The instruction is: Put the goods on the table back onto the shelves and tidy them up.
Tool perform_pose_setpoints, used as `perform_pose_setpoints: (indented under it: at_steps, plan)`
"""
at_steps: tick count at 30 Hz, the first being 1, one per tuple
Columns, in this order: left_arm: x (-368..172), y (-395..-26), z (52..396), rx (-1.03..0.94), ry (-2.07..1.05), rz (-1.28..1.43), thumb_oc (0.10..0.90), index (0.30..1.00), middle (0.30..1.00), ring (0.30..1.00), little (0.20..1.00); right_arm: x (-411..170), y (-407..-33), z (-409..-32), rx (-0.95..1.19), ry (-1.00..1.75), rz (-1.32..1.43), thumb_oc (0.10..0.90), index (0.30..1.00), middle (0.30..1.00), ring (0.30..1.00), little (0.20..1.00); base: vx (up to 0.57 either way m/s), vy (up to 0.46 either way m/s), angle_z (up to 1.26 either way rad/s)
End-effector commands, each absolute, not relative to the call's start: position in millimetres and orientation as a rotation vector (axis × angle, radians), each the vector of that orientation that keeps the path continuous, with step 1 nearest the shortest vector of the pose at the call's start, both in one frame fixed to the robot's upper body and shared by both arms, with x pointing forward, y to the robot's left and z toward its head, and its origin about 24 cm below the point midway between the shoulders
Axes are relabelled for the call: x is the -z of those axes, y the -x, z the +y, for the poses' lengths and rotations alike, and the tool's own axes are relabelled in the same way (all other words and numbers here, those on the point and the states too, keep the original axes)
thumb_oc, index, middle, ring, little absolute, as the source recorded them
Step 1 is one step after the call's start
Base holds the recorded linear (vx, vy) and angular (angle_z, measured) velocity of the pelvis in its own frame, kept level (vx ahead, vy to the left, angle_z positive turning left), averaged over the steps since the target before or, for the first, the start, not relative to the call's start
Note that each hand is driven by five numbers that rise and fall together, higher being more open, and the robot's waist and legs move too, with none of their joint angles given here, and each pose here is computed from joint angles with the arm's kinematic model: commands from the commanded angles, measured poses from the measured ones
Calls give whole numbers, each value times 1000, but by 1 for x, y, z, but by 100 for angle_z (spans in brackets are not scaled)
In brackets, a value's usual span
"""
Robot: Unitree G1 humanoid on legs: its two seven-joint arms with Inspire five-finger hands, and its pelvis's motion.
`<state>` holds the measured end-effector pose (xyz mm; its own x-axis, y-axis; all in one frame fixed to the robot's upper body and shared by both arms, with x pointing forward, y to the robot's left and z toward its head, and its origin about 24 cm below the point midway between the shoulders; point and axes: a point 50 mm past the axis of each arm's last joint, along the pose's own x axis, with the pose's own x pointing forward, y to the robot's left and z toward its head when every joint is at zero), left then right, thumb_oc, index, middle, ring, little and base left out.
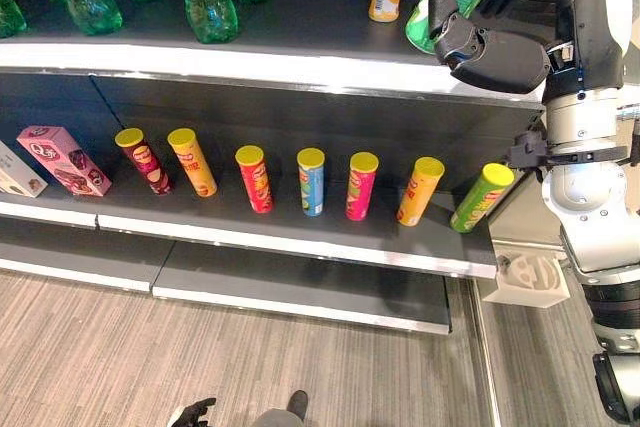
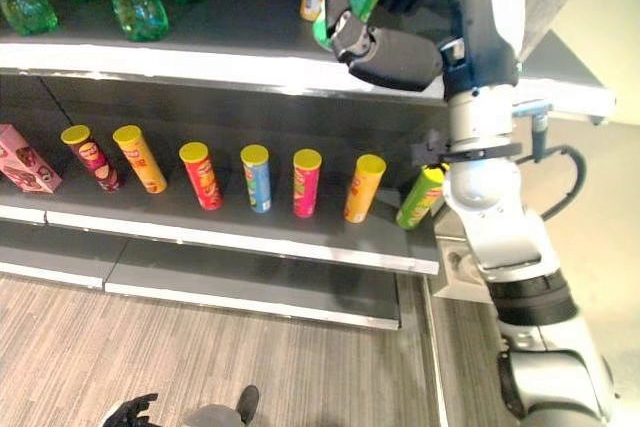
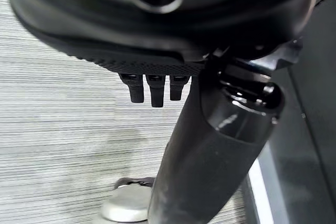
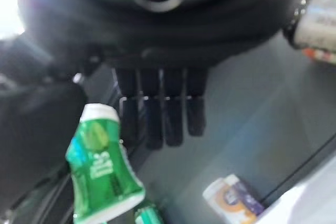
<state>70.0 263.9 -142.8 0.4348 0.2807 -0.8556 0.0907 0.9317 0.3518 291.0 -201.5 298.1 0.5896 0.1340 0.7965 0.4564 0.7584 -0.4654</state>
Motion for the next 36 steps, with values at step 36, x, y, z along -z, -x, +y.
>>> perform_pose_setpoints:
  at_steps: [36]
  plan:
    - [139,-75,275,-106,-480,1114,800,900,900,900,900,-354,-312,-207,358,762,-1003,400,300,300,300,300,11,-11,11]
